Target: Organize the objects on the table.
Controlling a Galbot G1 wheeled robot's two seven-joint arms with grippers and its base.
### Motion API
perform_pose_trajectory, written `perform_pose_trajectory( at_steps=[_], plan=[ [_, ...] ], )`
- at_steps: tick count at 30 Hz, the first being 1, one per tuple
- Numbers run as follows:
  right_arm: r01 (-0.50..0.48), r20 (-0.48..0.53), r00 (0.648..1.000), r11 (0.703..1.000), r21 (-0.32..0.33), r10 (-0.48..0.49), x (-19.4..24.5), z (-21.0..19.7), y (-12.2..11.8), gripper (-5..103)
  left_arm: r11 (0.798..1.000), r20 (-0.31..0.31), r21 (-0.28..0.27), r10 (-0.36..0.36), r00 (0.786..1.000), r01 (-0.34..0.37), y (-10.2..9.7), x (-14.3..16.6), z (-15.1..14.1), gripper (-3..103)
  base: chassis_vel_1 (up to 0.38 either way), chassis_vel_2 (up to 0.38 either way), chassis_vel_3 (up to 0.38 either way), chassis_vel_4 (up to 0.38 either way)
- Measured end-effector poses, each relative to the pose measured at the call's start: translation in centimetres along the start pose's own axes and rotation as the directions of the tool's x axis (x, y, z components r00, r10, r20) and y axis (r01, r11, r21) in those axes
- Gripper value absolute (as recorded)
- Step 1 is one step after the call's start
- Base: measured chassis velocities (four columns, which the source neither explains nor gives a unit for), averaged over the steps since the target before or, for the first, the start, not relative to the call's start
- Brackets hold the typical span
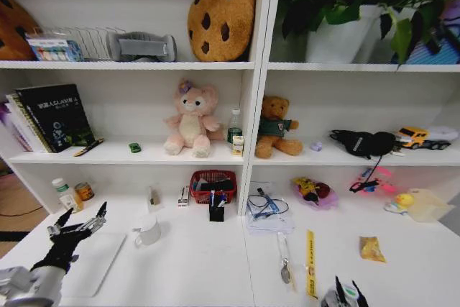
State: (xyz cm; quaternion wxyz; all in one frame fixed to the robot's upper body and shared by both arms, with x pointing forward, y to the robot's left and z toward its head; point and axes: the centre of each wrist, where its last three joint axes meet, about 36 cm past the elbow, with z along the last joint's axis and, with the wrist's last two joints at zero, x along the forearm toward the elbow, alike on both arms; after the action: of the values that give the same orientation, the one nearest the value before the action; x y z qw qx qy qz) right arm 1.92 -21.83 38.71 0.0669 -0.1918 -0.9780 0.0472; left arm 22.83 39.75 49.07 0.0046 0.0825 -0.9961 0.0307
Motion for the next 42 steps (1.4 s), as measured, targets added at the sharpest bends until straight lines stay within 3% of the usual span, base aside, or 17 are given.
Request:
perform_pose_trajectory(
  at_steps=[9, 11, 23, 36, 40, 42],
  plan=[
    [-0.039, -0.118, 0.992, 0.999, 0.029, 0.042, 2.4, 10.1, 0.3, 30, 1.000, 0.000, 0.000, 0.000, 1.000, 0.000, 0.0, 0.0, 0.0, 100, 0.000, 0.000, 0.000, 0.000],
    [-0.039, -0.118, 0.992, 0.999, 0.029, 0.042, 2.4, 10.1, 0.3, 30, 1.000, 0.000, 0.000, 0.000, 1.000, 0.000, 0.0, 0.0, 0.0, 100, 0.000, 0.000, 0.000, 0.000],
    [0.091, -0.224, 0.972, 0.991, 0.097, -0.068, -0.2, 22.9, 0.2, 30, 1.000, 0.000, 0.000, 0.000, 1.000, 0.000, 0.0, 0.0, 0.0, 100, 0.000, 0.000, 0.000, 0.000],
    [0.203, -0.249, 0.955, 0.968, 0.147, -0.162, -8.6, 29.9, 1.7, 28, 1.000, 0.000, 0.000, 0.000, 1.000, 0.000, 0.0, 0.0, 0.0, 100, 0.000, 0.000, 0.000, 0.000],
    [0.213, -0.241, 0.955, 0.966, 0.148, -0.174, -10.0, 30.0, 2.0, 43, 1.000, 0.000, 0.000, 0.000, 1.000, 0.000, 0.0, 0.0, 0.0, 100, 0.000, 0.000, 0.000, 0.000],
    [0.218, -0.244, 0.953, 0.965, 0.146, -0.179, -9.9, 30.0, 2.1, 43, 1.000, 0.000, 0.000, 0.000, 1.000, 0.000, 0.0, 0.0, 0.0, 100, 0.000, 0.000, 0.000, 0.000]
  ],
)
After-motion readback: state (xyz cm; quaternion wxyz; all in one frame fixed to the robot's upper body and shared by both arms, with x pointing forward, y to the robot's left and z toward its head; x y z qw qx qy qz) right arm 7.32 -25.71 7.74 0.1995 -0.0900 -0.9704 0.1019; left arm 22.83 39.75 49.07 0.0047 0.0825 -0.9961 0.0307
